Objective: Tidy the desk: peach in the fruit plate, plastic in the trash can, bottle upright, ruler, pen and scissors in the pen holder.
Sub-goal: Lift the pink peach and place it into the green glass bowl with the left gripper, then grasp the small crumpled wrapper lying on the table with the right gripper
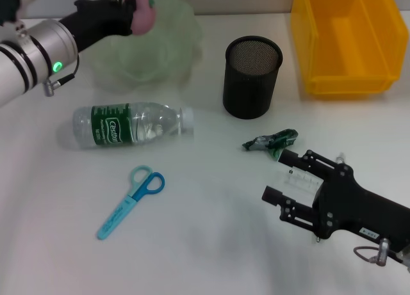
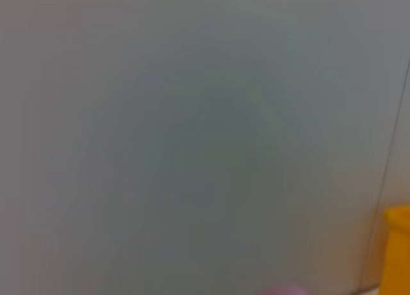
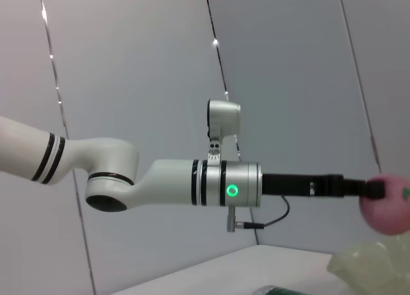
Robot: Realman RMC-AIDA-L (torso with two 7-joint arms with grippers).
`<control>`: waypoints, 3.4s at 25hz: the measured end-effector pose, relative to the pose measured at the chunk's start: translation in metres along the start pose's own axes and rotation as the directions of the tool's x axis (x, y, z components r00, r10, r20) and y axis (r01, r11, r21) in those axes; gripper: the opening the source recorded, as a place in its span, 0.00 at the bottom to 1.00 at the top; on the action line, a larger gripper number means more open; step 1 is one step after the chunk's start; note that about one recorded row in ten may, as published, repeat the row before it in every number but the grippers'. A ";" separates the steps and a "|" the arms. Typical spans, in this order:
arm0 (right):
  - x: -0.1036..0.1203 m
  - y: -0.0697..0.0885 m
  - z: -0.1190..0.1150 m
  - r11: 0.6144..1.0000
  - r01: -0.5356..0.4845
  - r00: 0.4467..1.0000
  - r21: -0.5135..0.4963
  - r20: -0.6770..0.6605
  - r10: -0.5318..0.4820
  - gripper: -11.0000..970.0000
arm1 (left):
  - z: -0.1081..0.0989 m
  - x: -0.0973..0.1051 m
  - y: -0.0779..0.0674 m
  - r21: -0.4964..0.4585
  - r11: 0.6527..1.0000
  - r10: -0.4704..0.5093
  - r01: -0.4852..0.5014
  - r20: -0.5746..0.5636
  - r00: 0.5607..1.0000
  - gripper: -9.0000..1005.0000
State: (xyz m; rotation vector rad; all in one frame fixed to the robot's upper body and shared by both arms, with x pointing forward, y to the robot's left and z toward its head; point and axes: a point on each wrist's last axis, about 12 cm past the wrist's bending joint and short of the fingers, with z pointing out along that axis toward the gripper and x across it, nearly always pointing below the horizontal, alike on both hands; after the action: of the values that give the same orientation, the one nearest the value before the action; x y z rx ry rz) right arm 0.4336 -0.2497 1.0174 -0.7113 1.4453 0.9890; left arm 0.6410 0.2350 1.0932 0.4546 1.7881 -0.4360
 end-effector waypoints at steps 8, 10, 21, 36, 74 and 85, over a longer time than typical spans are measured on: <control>-0.002 -0.003 0.001 1.000 0.003 1.000 0.022 0.010 -0.003 0.76 | 0.006 0.002 -0.007 0.015 0.997 0.075 -0.075 -0.030 0.997 0.09; -0.002 -0.004 0.002 1.000 0.006 1.000 0.019 0.010 -0.007 0.76 | 0.006 0.003 -0.006 0.009 0.998 0.070 -0.070 -0.033 0.997 0.10; -0.004 -0.009 0.005 1.000 0.018 1.000 0.019 0.001 -0.018 0.76 | 0.002 0.007 -0.005 0.008 0.998 0.057 -0.057 -0.036 0.998 0.38; -0.001 -0.007 -0.002 0.999 0.000 1.000 0.045 -0.001 0.000 0.76 | -0.054 0.004 -0.043 0.571 0.821 0.011 -0.018 0.015 1.000 0.55; -0.167 -0.113 0.064 1.000 -0.011 0.599 0.021 -0.800 0.024 0.75 | -0.109 0.058 -0.061 0.745 0.666 0.143 0.023 -0.157 0.977 0.55; -0.152 -0.112 0.107 0.993 0.117 0.474 -0.027 -0.877 -0.080 0.75 | -0.110 0.065 -0.068 0.758 0.651 0.158 0.037 -0.184 0.970 0.55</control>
State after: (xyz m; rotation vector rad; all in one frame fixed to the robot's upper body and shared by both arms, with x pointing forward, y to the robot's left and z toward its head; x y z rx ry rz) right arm 0.6013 -0.2238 1.1534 -1.3927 2.2736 0.4538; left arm 0.4998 0.2385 1.0614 1.2007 1.7383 -1.1458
